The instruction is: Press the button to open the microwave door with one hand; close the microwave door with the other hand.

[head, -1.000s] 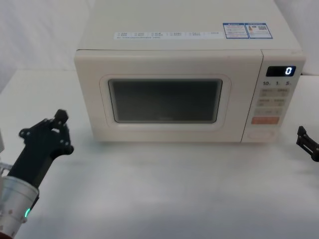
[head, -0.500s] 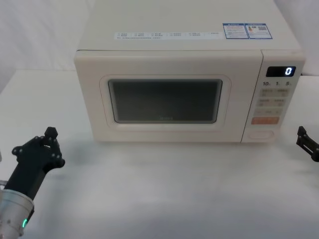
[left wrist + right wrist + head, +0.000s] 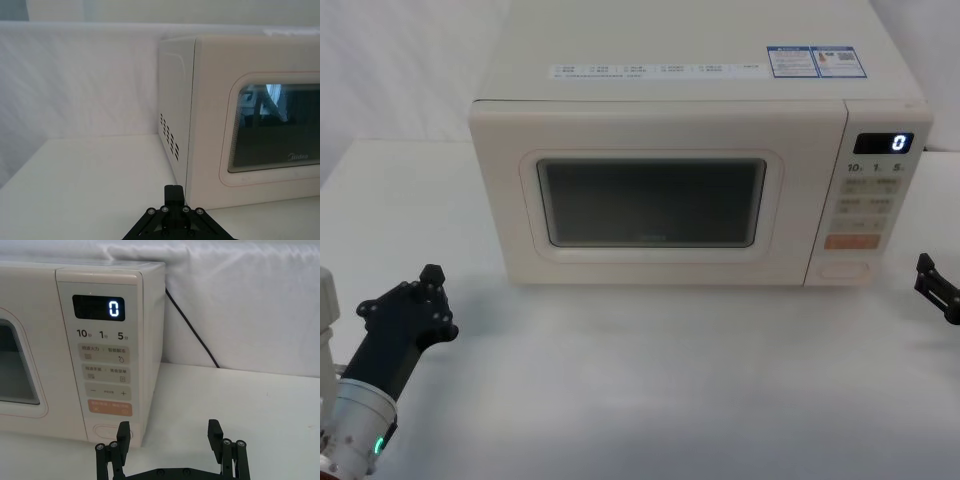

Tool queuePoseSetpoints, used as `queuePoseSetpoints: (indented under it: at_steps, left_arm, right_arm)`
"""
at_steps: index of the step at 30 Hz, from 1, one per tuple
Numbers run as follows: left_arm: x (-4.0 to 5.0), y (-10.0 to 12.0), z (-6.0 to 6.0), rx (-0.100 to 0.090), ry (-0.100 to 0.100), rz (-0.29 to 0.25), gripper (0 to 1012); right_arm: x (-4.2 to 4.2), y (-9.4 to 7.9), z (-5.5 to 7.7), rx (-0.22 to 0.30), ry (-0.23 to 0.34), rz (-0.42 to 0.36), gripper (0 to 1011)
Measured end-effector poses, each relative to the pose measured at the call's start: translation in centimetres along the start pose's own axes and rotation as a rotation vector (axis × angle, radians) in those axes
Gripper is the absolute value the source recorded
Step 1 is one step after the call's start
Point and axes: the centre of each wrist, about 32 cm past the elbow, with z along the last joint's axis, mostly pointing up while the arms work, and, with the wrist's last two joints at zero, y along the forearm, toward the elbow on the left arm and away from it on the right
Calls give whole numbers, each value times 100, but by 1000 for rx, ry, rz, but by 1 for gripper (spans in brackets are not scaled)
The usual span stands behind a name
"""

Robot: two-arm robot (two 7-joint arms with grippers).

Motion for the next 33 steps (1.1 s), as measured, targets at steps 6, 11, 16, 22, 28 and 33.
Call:
queuePoseSetpoints:
  at_steps: [6,11,16,22,28,33]
  left_arm:
    - [19,-9,-58,32,5,8,0]
    - [31,-7,-82,46,-11,21,0]
    - [34,-1,-85,53,-30,34,0]
    - [33,-2,-83,53,-29,32,4]
    - [32,-3,-82,52,-27,31,137]
    - [31,-4,-81,51,-25,30,303]
  right_arm:
    - [0,0,0,0,0,0,1002]
    - [0,0,0,0,0,0,1002]
    - [0,0,0,0,0,0,1002]
    - [0,0,0,0,0,0,1002]
    - [0,0,0,0,0,0,1002]
    - [0,0,0,0,0,0,1002]
